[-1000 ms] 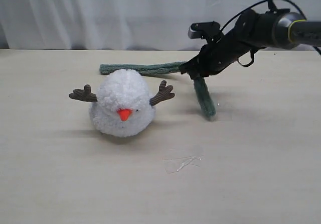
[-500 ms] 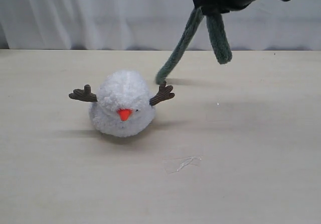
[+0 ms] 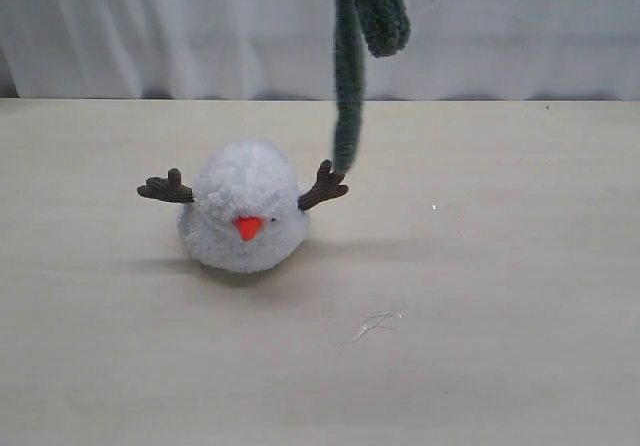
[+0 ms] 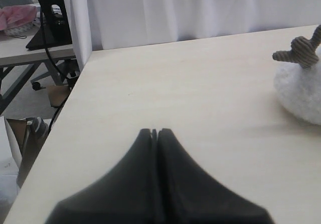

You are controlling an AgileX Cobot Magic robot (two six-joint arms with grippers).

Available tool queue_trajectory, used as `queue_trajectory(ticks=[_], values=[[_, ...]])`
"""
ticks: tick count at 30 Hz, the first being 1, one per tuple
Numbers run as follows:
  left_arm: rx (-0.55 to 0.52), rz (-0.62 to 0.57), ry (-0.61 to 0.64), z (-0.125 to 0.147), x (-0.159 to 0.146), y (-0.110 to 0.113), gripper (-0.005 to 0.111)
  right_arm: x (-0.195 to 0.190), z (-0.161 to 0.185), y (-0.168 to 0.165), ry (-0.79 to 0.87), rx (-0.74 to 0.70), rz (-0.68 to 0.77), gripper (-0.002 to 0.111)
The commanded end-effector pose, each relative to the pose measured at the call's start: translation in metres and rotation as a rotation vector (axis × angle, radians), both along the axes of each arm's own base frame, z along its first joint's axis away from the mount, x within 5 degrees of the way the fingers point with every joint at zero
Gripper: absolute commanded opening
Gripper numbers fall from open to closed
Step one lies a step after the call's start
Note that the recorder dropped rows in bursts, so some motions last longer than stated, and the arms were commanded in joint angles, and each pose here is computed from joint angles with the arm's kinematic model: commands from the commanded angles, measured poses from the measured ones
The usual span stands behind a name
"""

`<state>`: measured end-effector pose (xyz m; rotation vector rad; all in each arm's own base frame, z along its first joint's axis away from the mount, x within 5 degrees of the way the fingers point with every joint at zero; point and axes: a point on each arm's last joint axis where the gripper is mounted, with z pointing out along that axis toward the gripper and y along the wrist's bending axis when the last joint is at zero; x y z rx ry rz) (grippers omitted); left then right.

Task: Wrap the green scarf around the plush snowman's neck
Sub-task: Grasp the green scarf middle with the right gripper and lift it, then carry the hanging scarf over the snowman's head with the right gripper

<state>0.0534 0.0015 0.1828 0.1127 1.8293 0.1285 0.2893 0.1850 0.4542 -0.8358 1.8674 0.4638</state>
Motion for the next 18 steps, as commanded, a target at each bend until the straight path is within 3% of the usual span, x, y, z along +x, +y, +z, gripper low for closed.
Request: queue_trajectory(ticks=[1,13,18], values=[[-0.003,0.001,-0.016,0.000,0.000,0.000,0.000,-0.027,0.014,0.013,-0.047,0.005,0.081,0.004],[-0.003,0.001,-0.016,0.000,0.000,0.000,0.000,-0.081,0.011,0.074,-0.035,0.008,0.325,0.004],[-0.003,0.001,-0.016,0.000,0.000,0.000,0.000,-0.081,0.008,0.079,-0.090,-0.041,0.333,0.004]])
